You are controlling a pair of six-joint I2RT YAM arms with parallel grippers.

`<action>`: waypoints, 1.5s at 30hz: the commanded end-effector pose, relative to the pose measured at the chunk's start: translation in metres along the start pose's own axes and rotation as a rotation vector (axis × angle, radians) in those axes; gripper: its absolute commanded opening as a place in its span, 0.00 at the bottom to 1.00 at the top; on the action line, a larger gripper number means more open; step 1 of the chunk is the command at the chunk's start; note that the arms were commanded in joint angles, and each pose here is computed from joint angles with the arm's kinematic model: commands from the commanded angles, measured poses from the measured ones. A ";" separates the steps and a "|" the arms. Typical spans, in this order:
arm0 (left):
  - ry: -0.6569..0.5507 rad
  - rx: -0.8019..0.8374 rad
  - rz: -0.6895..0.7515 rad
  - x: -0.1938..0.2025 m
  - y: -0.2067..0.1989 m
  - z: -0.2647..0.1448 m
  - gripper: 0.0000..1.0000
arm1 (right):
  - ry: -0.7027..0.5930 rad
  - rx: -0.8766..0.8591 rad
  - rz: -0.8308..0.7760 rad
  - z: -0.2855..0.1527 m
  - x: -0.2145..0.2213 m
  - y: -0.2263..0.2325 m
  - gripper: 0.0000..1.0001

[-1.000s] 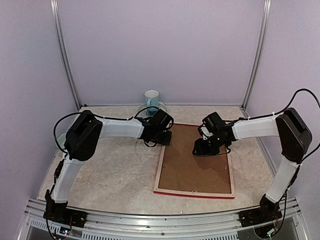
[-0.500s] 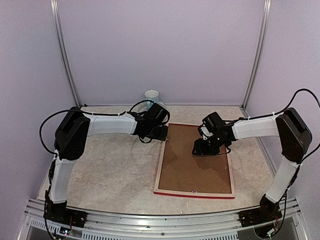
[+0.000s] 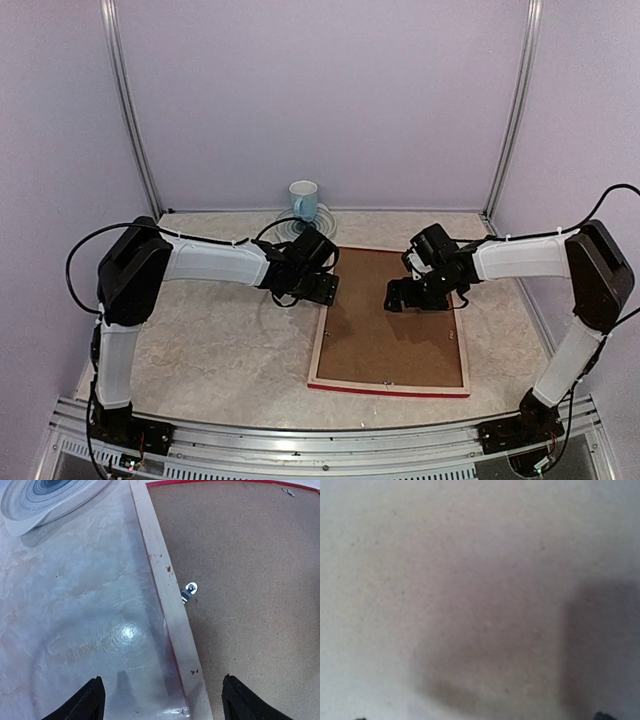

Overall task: Put the photo into the frame
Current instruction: Press the fastener onto the backboard, then adjust the frame body at the center of the board.

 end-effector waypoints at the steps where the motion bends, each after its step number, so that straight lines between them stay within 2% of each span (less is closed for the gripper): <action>1: -0.059 0.043 -0.040 -0.016 -0.003 -0.023 0.82 | -0.031 0.041 -0.017 -0.020 -0.002 -0.005 0.99; 3: -0.063 0.057 -0.046 -0.016 -0.004 -0.028 0.89 | -0.056 0.061 -0.017 -0.030 -0.007 -0.007 0.99; 4: -0.065 0.062 -0.048 -0.017 -0.004 -0.030 0.95 | -0.067 0.072 -0.018 -0.035 -0.009 -0.007 0.99; 6: -0.074 0.070 -0.050 -0.017 -0.003 -0.035 0.99 | -0.096 0.106 -0.018 -0.046 -0.015 -0.011 0.99; 13: -0.058 0.067 -0.044 -0.006 -0.002 -0.034 0.99 | -0.139 0.174 -0.006 -0.073 -0.030 -0.027 0.99; 19: -0.036 0.066 -0.036 0.007 -0.003 -0.028 0.99 | -0.237 0.252 0.088 -0.107 -0.036 -0.061 0.99; 28: -0.015 0.085 -0.040 0.017 -0.007 -0.023 0.90 | -0.362 0.297 0.070 -0.138 -0.035 -0.084 0.99; 45: 0.055 0.120 -0.048 0.050 -0.011 -0.009 0.80 | -0.159 0.089 0.080 -0.091 0.025 -0.068 0.99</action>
Point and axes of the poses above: each gripper's point midway between its finger pads, its own z axis out along the fingers, its own y axis along the line the jaws close on, x = y × z, the point moved 3 cm from there along -z, back along the fingers, and after that the axes turned 12 degrees about -z, right-handed, at the moved point
